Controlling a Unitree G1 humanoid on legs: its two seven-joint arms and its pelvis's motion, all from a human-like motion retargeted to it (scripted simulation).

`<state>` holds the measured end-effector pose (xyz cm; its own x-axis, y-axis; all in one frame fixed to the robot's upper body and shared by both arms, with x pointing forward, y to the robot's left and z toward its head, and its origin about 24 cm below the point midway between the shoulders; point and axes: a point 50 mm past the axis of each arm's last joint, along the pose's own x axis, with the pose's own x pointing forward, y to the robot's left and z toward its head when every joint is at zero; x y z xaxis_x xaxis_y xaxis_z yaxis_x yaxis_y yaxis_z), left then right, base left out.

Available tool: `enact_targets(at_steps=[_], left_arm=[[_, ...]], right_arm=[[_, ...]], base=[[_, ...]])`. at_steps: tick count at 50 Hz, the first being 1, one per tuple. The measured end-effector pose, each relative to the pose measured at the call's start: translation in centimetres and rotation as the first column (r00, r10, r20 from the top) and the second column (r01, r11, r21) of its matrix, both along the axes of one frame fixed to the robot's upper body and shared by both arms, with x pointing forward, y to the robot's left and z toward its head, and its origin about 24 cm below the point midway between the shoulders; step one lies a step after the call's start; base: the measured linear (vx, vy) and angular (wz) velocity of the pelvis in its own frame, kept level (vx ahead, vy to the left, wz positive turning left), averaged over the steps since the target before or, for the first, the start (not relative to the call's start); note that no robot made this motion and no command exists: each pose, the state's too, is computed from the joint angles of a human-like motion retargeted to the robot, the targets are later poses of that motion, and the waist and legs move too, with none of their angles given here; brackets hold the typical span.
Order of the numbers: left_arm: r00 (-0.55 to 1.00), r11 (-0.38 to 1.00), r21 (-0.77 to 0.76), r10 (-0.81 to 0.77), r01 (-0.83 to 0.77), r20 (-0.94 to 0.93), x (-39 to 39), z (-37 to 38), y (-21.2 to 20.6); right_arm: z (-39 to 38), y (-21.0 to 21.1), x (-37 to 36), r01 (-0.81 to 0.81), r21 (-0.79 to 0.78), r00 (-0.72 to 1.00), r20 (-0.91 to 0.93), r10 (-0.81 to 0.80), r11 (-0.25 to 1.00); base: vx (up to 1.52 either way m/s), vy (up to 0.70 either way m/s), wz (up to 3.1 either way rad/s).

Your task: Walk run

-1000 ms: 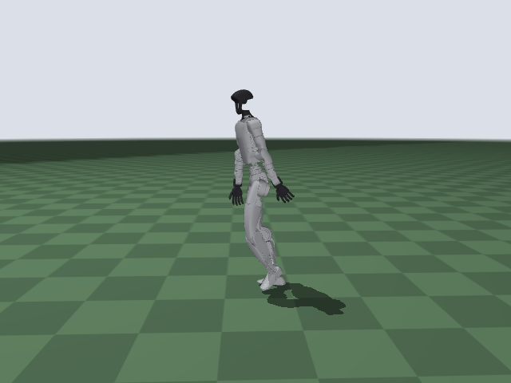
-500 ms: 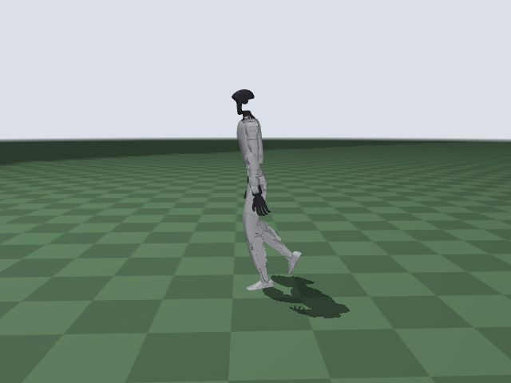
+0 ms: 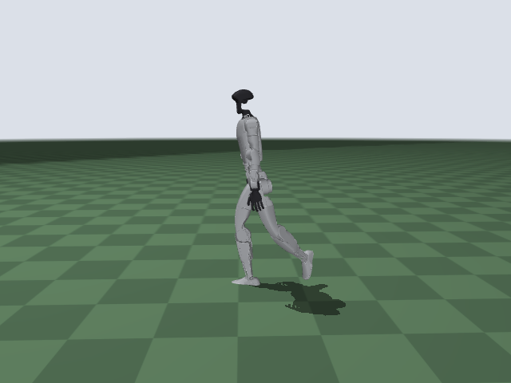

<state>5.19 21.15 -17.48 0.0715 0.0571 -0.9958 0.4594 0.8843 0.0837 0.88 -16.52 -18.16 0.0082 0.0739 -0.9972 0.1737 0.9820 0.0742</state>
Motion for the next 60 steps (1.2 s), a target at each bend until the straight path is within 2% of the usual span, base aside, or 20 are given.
enact_targets(at_steps=[4, 7, 14, 17, 20, 24, 27, 31, 33, 36, 38, 41, 45, 50, 54, 58, 60], left_arm=[[0.952, 0.997, 0.021, -0.064, 0.073, -0.298, -5.9, 0.4, 1.8], [0.926, 0.998, 0.04, -0.02, 0.038, -0.376, -9.1, 0.8, 2.2], [0.874, 0.952, 0.073, 0.302, -0.297, -0.38, -13.2, 1.0, -0.3], [0.818, 0.922, 0.057, 0.367, -0.383, -0.443, -13.9, 1.1, -1.4], [0.79, 0.929, 0.012, 0.322, -0.371, -0.522, -14.0, 1.3, -1.8], [0.832, 0.978, -0.042, 0.15, -0.203, -0.534, -12.6, 1.2, -1.1], [0.88, 0.996, -0.032, 0.055, -0.079, -0.472, -10.7, 0.8, -0.2], [0.943, 1.0, 0.016, 0.009, -0.004, -0.333, -6.3, 0.5, 1.7], [0.975, 0.999, 0.048, 0.034, -0.024, -0.222, -3.1, 0.5, 2.5], [0.989, 0.987, 0.086, 0.138, -0.134, -0.045, 1.7, 1.1, 3.5], [0.978, 0.978, 0.063, 0.195, -0.2, 0.072, 4.8, 1.8, 4.0], [0.949, 0.976, -0.009, 0.214, -0.218, 0.233, 9.4, 3.3, 4.4], [0.9, 0.991, -0.027, 0.133, -0.133, 0.415, 14.6, 5.9, 5.1], [0.85, 0.997, 0.069, -0.017, -0.023, 0.527, 16.4, 7.3, 5.5], [0.933, 0.997, 0.077, -0.041, 0.015, 0.357, 11.1, 4.1, 4.6], [0.999, 0.999, 0.035, -0.003, 0.001, 0.047, 2.1, 0.8, 2.3], [0.992, 1.0, 0.012, 0.009, -0.008, -0.125, -2.4, 0.1, 1.3]], right_arm=[[0.5, -1.4, 5.3, -0.15, -0.07, 0.981, 0.115, 0.157, 0.986], [1.3, -2.3, 9.4, -0.224, -0.14, 0.943, 0.218, 0.251, 0.965], [4.3, -3.7, 17.4, -0.268, -0.254, 0.816, 0.453, 0.359, 0.929], [5.2, -3.9, 19.1, -0.243, -0.297, 0.779, 0.507, 0.368, 0.923], [5.3, -4.0, 19.3, -0.228, -0.361, 0.78, 0.488, 0.391, 0.904], [3.4, -3.5, 15.6, -0.289, -0.329, 0.832, 0.379, 0.406, 0.899], [1.7, -2.4, 10.9, -0.328, -0.237, 0.878, 0.28, 0.388, 0.914], [0.5, -1.6, 5.5, -0.301, -0.16, 0.933, 0.153, 0.325, 0.94], [0.3, -1.4, 3.8, -0.292, -0.134, 0.947, 0.1, 0.306, 0.947], [0.1, -0.6, 1.5, -0.255, -0.104, 0.965, 0.041, 0.261, 0.961], [0.0, 0.0, -0.1, -0.205, -0.079, 0.979, 0.008, 0.206, 0.976], [0.0, 0.7, -2.7, -0.125, -0.039, 0.991, -0.044, 0.124, 0.991], [0.2, 1.5, -5.1, -0.053, -0.004, 0.991, -0.119, 0.052, 0.999], [0.4, 1.4, -6.2, -0.025, 0.023, 0.985, -0.171, 0.028, 0.999], [0.4, 0.7, -5.6, -0.022, 0.007, 0.985, -0.171, 0.023, 1.0], [0.2, 0.2, -3.8, -0.018, -0.015, 0.994, -0.108, 0.017, 1.0], [0.1, -0.5, -2.6, -0.073, -0.024, 0.996, -0.059, 0.071, 0.997]], base=[[0.69, -0.31, 0.19], [0.75, -0.29, -0.59], [0.78, -0.18, -0.91], [0.89, -0.14, -0.4], [0.9, -0.06, -0.38], [1.07, 0.09, -0.74], [1.18, 0.09, -0.77], [0.93, 0.09, -0.17], [0.87, 0.07, -0.12], [0.77, 0.0, 0.55], [0.96, -0.05, 1.05], [0.82, -0.11, 1.02], [0.83, -0.19, 0.97], [0.82, -0.22, 0.5], [1.07, -0.21, 0.28], [1.26, -0.3, 0.61], [0.96, -0.25, -0.06]])
